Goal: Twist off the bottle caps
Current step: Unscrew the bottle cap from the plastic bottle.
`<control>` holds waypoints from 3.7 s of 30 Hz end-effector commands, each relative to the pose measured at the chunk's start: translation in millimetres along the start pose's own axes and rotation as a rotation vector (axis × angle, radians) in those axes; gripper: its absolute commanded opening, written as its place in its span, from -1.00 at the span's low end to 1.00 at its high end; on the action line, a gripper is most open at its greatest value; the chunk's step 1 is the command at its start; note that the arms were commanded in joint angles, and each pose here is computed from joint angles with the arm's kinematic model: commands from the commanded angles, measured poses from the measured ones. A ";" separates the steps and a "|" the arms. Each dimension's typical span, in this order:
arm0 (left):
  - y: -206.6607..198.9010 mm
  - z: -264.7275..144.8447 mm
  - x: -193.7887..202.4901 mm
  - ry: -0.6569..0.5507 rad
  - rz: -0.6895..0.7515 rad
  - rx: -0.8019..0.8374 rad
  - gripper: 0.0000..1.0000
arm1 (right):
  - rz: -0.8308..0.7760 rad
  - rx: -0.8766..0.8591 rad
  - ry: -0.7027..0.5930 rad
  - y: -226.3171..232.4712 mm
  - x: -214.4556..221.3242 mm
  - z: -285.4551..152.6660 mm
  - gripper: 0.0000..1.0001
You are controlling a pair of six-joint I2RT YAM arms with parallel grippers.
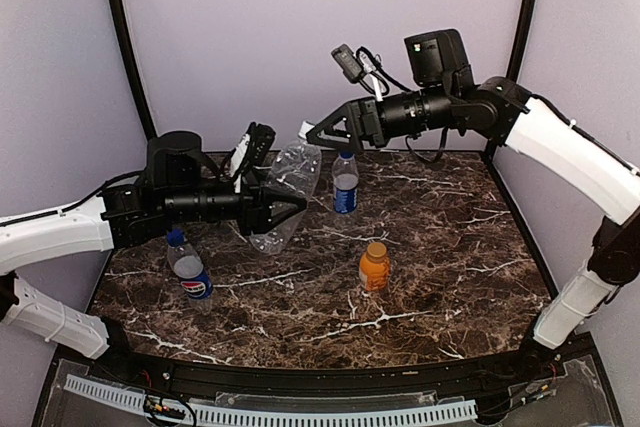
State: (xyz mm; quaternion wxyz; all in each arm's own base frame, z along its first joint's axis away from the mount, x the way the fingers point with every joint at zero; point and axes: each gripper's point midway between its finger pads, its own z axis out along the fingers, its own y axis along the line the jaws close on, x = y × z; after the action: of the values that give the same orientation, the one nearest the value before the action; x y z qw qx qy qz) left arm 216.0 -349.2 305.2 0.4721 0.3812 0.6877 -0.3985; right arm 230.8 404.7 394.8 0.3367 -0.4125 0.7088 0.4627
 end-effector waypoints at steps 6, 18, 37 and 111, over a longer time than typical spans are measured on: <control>-10.8 5.5 -20.8 -0.130 -0.056 0.077 -0.28 | -0.003 0.002 -0.246 8.9 -49.8 -11.1 0.55; -11.3 12.9 -19.6 -0.130 -0.068 0.094 -0.28 | 0.018 -0.058 -0.239 8.5 -50.0 12.8 0.05; -10.3 14.3 -16.6 -0.127 -0.063 0.091 -0.28 | 0.040 -0.090 -0.228 6.7 -40.5 22.6 -1.00; -10.6 10.4 -10.0 -0.090 -0.083 0.074 -0.41 | 0.065 -0.015 -0.209 -2.5 -34.2 19.2 -0.92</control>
State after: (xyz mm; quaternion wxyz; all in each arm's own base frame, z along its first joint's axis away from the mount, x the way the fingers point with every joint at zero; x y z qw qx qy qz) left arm 215.1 -363.6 297.1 0.4533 0.3448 0.6841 -0.4556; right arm 252.7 427.6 402.8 0.3768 -0.3353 0.6992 0.5067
